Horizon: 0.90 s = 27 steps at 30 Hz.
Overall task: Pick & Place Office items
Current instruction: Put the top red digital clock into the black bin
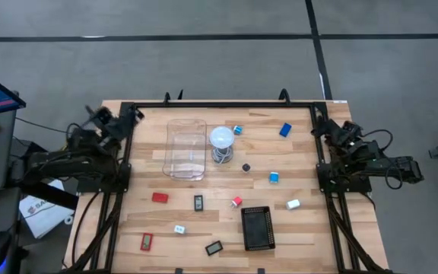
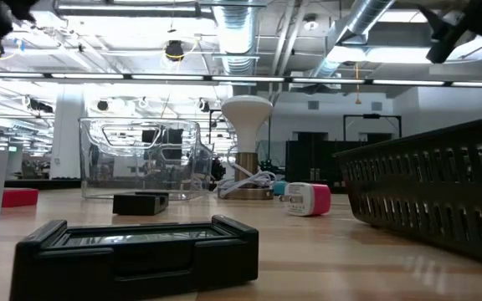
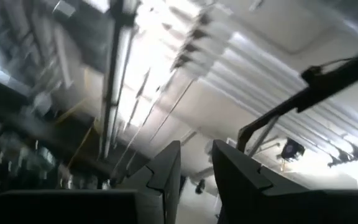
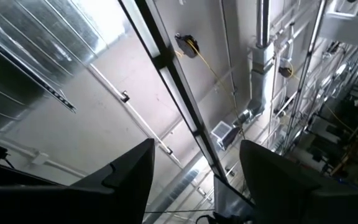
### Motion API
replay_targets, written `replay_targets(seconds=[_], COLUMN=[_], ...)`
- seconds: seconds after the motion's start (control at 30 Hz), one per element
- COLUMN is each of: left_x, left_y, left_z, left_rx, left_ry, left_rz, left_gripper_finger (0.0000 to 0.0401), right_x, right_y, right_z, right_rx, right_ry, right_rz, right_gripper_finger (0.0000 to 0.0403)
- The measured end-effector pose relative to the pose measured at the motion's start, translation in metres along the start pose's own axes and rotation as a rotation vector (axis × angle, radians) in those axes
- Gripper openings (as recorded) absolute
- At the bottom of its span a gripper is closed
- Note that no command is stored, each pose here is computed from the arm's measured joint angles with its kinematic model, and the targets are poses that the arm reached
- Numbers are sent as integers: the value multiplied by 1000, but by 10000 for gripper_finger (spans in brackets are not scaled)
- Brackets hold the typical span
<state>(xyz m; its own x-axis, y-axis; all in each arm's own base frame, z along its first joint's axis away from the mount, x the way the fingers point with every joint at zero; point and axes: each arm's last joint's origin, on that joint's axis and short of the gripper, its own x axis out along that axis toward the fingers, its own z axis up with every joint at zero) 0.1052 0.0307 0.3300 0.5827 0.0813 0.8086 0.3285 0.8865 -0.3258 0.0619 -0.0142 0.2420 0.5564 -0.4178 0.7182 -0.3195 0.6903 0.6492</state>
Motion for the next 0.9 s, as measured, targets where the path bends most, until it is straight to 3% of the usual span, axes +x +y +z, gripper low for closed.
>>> replay_targets(seconds=[0.1,0.37,0.6,0.9], left_x=[20,49,65,90], left_y=[-7,-8,-24,-47], left_z=[13,33,55,80], left_rx=[107,221,267,431], left_ry=[-14,9,-43,68], left_rz=[-8,110,74,72], left_gripper_finger=[89,89,89,89], right_x=[3,10,18,21], right_y=[4,15,32,40], right_z=[2,9,20,24], right_rx=[-19,-12,-23,-43], right_ry=[-6,-13,-10,-6], right_rz=[6,36,129,159], right_gripper_finger=[228,228,228,228])
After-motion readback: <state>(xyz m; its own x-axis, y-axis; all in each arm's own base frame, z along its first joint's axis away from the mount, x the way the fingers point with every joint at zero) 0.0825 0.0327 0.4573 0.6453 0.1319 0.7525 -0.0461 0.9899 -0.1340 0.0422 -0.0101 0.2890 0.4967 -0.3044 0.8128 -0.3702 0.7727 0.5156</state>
